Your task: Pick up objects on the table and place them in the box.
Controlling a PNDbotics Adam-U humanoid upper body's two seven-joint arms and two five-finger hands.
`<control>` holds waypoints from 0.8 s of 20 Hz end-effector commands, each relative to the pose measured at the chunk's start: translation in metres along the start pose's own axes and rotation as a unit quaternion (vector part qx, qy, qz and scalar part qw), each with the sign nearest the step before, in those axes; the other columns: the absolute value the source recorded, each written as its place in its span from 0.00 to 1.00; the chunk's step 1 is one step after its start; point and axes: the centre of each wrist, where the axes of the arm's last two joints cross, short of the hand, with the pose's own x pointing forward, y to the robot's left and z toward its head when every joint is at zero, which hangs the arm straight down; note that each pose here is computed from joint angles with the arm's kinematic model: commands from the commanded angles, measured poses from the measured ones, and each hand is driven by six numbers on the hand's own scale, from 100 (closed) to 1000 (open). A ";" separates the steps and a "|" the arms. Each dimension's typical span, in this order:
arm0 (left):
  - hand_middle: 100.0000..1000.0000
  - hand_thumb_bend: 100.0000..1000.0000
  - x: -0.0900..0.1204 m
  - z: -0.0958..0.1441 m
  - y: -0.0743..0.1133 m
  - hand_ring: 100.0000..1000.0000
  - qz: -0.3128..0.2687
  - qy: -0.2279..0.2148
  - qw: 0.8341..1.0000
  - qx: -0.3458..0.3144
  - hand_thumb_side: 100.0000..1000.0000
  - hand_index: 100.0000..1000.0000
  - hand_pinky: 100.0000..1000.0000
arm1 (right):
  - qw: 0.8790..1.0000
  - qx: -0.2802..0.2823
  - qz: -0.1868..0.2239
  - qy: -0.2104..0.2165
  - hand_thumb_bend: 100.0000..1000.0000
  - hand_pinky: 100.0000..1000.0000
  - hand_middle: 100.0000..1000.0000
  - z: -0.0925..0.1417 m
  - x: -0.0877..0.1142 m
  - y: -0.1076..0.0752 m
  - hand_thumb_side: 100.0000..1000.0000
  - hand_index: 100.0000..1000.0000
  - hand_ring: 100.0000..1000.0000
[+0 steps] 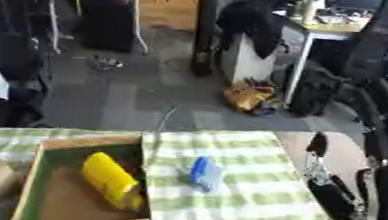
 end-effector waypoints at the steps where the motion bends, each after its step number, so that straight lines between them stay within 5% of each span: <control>1: 0.94 0.00 0.005 -0.008 -0.002 0.96 0.005 -0.017 1.000 0.003 1.00 0.99 0.92 | 1.000 -0.014 -0.001 -0.007 0.00 1.00 1.00 -0.007 0.000 -0.006 0.18 1.00 1.00; 7: 0.94 0.00 0.006 -0.008 -0.002 0.96 0.006 -0.015 1.000 0.003 1.00 0.99 0.92 | 1.000 -0.015 -0.010 -0.001 0.00 1.00 1.00 -0.006 0.002 -0.005 0.12 1.00 1.00; 8: 0.94 0.00 0.006 -0.008 -0.002 0.96 0.006 -0.015 1.000 0.003 1.00 0.99 0.92 | 1.000 -0.017 -0.015 -0.001 0.00 1.00 1.00 -0.006 0.003 -0.005 0.56 1.00 1.00; 9: 0.94 0.00 0.006 -0.007 -0.003 0.96 0.007 -0.014 1.000 0.002 1.00 0.99 0.92 | 1.000 -0.014 -0.027 -0.004 0.00 1.00 1.00 -0.005 0.005 -0.004 0.86 1.00 1.00; 10: 0.94 0.00 0.006 -0.007 -0.003 0.96 0.007 -0.013 1.000 0.002 1.00 0.99 0.92 | 0.999 -0.011 -0.038 -0.004 0.00 0.98 1.00 -0.004 0.006 -0.003 1.00 1.00 1.00; 16: 0.94 0.00 0.006 -0.007 -0.004 0.96 0.009 -0.008 1.000 -0.004 1.00 0.99 0.92 | 0.985 0.078 -0.143 0.051 0.00 0.87 0.93 -0.013 -0.005 -0.010 1.00 1.00 1.00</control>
